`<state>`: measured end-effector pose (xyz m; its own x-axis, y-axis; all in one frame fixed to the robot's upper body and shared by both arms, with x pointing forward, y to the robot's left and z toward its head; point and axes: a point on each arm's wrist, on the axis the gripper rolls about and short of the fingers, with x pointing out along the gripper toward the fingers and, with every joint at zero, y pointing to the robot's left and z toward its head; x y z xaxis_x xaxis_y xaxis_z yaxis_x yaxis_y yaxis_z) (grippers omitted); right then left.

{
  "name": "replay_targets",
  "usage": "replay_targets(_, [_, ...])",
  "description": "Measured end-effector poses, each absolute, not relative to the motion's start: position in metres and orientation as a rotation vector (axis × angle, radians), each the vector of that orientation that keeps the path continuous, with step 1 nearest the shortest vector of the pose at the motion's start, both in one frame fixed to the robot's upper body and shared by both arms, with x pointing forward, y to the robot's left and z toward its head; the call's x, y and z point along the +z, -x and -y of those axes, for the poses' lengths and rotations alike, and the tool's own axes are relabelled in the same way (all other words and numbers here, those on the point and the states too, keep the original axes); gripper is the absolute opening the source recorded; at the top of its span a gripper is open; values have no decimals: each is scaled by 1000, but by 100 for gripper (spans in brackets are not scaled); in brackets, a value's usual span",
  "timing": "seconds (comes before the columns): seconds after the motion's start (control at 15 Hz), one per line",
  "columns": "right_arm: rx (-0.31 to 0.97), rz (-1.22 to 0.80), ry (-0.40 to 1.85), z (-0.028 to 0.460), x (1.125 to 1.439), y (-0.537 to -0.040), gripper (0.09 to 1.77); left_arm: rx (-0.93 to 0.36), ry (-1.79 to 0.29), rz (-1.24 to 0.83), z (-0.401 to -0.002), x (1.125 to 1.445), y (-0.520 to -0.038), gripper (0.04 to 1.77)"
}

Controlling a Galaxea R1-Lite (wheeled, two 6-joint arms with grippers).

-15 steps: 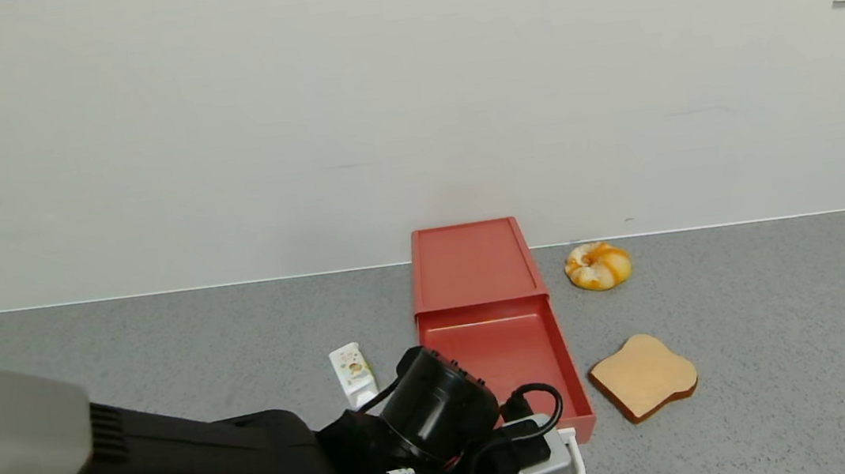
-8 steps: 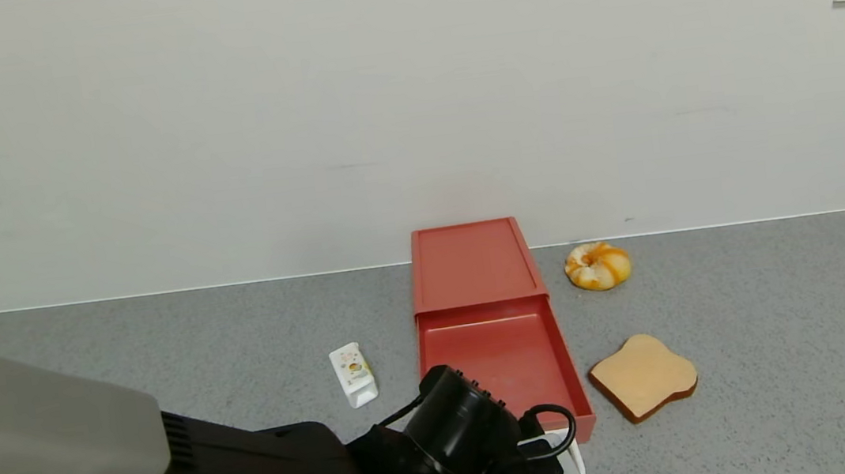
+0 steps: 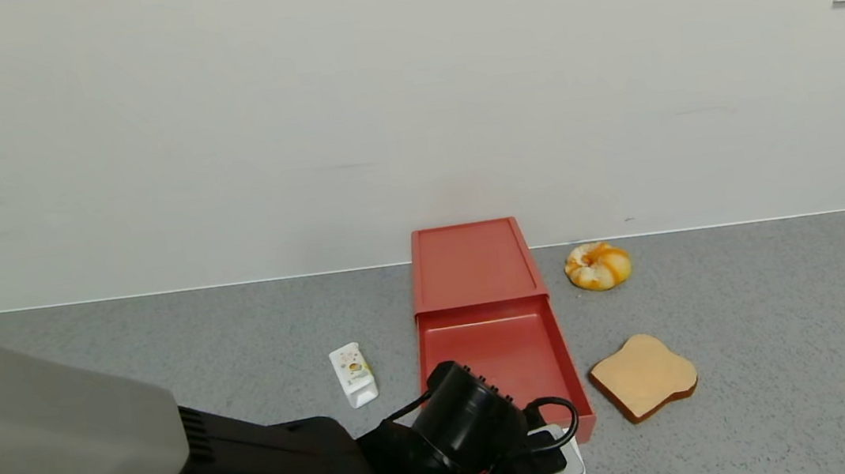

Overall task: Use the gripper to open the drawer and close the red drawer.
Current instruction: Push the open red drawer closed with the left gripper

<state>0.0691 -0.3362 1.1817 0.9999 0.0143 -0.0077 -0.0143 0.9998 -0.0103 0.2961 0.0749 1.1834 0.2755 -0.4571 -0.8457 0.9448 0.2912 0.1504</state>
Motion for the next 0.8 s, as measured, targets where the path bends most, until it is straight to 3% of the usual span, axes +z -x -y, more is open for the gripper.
replay_targets(0.8, [15, -8, 10, 336, 1182, -69, 171, -952, -802, -741, -71, 1190, -307, 11])
